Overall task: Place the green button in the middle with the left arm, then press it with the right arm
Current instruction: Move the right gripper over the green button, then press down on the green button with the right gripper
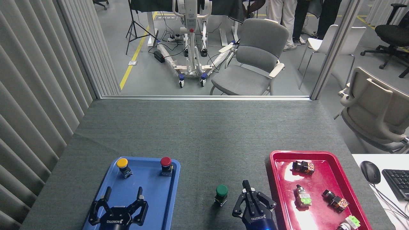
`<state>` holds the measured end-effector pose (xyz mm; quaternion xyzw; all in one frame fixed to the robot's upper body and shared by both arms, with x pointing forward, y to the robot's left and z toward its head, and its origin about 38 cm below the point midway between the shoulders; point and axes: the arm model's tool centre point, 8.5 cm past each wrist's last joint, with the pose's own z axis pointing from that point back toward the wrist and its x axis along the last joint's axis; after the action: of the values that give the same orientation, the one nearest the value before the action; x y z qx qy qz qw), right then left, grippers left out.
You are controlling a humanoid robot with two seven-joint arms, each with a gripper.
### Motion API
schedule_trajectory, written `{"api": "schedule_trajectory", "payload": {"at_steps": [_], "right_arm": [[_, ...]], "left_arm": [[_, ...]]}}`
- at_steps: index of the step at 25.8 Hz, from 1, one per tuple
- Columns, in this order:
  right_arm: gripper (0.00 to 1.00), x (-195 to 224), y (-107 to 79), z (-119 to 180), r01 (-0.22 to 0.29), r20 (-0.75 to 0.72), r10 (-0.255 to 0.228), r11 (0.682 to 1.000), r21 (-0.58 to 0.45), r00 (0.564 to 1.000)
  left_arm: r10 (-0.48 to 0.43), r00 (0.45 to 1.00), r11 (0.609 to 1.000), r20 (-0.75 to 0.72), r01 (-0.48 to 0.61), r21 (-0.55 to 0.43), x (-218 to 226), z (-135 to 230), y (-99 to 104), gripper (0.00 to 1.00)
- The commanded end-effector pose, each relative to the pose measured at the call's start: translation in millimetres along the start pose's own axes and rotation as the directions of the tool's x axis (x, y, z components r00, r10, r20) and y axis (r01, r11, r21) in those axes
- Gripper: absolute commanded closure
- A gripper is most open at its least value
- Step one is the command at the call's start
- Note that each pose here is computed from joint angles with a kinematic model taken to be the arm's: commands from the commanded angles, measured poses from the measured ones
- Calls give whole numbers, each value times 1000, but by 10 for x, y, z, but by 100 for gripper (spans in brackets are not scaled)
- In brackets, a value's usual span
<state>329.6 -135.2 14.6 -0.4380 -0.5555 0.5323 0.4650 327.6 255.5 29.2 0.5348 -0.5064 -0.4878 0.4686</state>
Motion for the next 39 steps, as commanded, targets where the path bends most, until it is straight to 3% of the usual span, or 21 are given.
{"api": "schedule_trajectory", "payload": {"at_steps": [1,6,10,18,27,39], "right_arm": [[90,65,83,-46,-1,13,1,1000,24,1000],[90,154,185,-86,0,28,-1,999,55,1000],[88,268,242,-141,-8,58,3,997,72,998],[86,336,246,-170,2,65,-7,997,75,998],[84,371,357,-134,-4,67,-4,994,108,998],[83,394,372,-126,-6,69,-2,994,112,998]], "left_arm": [[-5,1000,1000,10,5,-1,-161,72,41,0],[-4,1000,1000,3,4,-8,-185,92,36,0],[7,1000,999,21,-8,40,-141,62,185,0],[18,999,999,30,-19,41,-77,193,209,0],[-15,999,998,45,12,63,-160,150,283,0],[-5,994,997,111,-4,75,-96,80,314,0]]}}
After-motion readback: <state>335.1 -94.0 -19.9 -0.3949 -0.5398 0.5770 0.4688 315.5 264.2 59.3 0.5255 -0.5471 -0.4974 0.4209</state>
